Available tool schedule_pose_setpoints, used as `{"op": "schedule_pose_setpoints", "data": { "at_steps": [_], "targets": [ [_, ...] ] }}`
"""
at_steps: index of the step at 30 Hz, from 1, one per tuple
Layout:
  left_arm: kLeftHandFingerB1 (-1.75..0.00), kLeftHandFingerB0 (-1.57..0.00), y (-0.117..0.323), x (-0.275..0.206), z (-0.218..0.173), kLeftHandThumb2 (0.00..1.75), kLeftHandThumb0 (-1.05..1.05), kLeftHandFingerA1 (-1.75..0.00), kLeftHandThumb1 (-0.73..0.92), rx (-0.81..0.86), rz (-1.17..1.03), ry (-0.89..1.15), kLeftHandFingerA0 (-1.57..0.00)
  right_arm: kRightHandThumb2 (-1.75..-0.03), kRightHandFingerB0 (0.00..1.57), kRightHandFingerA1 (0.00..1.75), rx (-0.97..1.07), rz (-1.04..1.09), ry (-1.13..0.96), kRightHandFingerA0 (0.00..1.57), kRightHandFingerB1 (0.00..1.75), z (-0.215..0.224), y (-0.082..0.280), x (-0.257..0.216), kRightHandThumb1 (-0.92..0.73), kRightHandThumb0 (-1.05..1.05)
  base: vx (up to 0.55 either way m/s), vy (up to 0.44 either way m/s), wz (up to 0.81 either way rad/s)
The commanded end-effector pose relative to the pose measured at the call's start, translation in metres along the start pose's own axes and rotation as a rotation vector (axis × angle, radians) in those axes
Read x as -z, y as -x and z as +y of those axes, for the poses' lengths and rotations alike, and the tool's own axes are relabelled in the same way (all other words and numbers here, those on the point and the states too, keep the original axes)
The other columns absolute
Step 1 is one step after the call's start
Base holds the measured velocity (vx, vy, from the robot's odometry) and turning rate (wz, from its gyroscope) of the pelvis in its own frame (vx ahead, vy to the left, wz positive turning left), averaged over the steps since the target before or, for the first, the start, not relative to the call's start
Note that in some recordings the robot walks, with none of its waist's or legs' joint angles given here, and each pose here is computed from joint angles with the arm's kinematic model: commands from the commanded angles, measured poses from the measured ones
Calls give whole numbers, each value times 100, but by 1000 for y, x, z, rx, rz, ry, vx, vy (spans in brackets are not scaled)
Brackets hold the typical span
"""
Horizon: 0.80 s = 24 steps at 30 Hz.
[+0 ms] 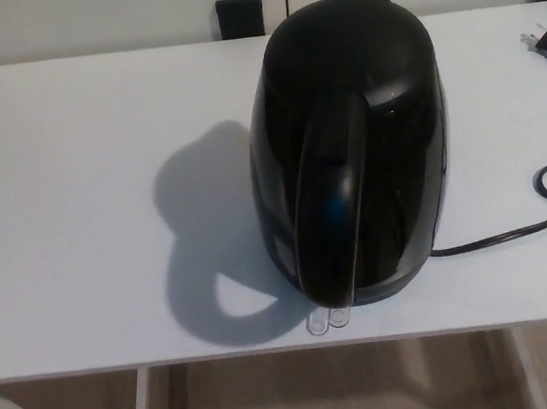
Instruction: The robot walk towards a table in front and click the button on the base of the boilling pot using its left middle finger
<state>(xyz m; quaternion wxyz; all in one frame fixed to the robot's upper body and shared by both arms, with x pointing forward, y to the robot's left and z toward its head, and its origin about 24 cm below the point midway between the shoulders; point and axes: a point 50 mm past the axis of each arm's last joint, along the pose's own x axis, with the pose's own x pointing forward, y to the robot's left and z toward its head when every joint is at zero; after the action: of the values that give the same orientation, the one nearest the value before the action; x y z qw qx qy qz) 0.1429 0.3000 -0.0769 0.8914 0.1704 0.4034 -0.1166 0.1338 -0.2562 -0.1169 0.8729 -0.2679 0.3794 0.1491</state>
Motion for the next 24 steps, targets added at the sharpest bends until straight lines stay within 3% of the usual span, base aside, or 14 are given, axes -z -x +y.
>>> {"op": "schedule_pose_setpoints", "data": {
  "at_steps": [1,7,8,11,16,21,22,24],
  "targets": [
    [-33,-36,3,-3,-3,54,-35,-39,47,20,-25,-44,-49,-83,11,53,6,21,17,34,42,-5,3,5,-92,24,0,0,0],
    [-33,-35,11,-29,-40,54,-35,-40,47,146,-196,-211,-50,-82,12,53,7,28,11,33,41,-3,2,6,-92,24,0,0,0],
    [-34,-33,13,-32,-47,54,-31,-42,47,186,-228,-180,-44,-82,12,53,8,28,9,34,41,-3,2,6,-92,24,0,0,0],
    [-32,-35,29,-50,-81,54,-44,-40,45,287,-353,-276,-47,-82,12,54,10,27,3,34,42,-2,3,6,-92,24,0,0,0],
    [-31,-31,69,-83,-135,55,-43,-36,47,483,-542,-515,-45,-82,12,53,18,18,7,33,42,-4,2,4,-92,24,0,0,0],
    [-30,-29,91,-95,-165,55,-47,-35,50,623,-621,-630,-42,-82,12,54,13,17,5,33,42,-5,0,2,-92,23,0,0,0],
    [-39,-22,95,-98,-170,71,-53,-44,42,637,-639,-653,-31,-86,11,53,12,16,4,30,42,-5,0,1,-92,23,0,0,0],
    [-39,-20,105,-105,-178,72,-55,-44,44,658,-699,-738,-29,-86,11,53,10,15,4,31,43,-5,-1,0,-92,23,0,0,0]
  ]
}}
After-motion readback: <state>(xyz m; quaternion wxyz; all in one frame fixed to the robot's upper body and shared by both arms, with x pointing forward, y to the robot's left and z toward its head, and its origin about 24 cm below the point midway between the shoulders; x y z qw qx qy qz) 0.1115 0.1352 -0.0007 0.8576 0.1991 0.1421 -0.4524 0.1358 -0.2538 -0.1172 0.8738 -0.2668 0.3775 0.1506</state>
